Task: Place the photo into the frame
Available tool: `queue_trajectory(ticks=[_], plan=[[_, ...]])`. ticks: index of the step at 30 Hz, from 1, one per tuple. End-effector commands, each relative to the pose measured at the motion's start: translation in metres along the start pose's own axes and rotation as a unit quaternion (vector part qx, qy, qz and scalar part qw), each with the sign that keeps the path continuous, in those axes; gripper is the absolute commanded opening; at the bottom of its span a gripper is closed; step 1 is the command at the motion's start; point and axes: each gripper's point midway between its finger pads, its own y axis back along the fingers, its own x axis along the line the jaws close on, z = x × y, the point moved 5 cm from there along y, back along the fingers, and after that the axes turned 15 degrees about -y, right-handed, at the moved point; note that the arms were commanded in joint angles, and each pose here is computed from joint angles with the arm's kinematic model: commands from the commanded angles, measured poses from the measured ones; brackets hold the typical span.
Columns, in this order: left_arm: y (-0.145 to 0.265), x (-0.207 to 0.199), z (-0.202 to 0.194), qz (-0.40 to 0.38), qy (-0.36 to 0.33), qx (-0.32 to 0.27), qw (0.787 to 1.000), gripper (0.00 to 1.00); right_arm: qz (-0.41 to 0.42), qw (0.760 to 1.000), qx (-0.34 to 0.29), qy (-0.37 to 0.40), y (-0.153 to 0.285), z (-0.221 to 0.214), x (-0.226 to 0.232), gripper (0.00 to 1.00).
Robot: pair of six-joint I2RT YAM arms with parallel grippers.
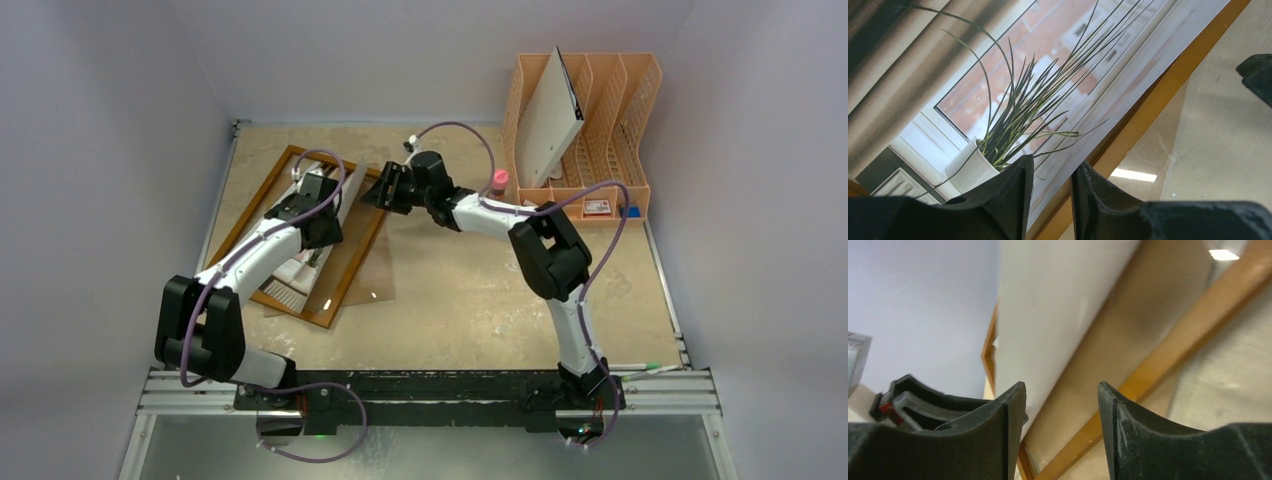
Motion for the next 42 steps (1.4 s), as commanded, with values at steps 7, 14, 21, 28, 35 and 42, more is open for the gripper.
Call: queue_trajectory(ticks=[7, 14, 21, 28, 35, 42], plan=[[0.019, -0.001, 0.023, -0.01, 0.014, -0.039, 0.999, 0.33, -0.188, 0.974, -0.121, 0.048, 0.019, 0.018, -0.029, 0.64], [0.023, -0.001, 0.02, -0.018, 0.011, -0.039, 0.999, 0.25, -0.263, 0.957, -0.103, 0.064, -0.008, -0.002, -0.038, 0.65], [0.029, -0.002, 0.022, -0.032, 0.004, -0.041, 0.999, 0.05, -0.289, 0.948, -0.108, 0.072, -0.022, -0.018, -0.04, 0.65], [0.052, -0.005, 0.042, -0.057, -0.017, -0.063, 0.996, 0.0, -0.315, 0.931, -0.138, 0.12, -0.026, -0.027, -0.037, 0.69], [0.09, 0.007, 0.067, -0.044, -0.036, -0.097, 0.994, 0.0, -0.365, 0.904, -0.163, 0.15, -0.031, -0.029, -0.045, 0.67], [0.122, 0.033, 0.084, 0.026, -0.041, -0.125, 0.991, 0.0, -0.374, 0.899, -0.161, 0.164, -0.036, -0.032, -0.045, 0.62]])
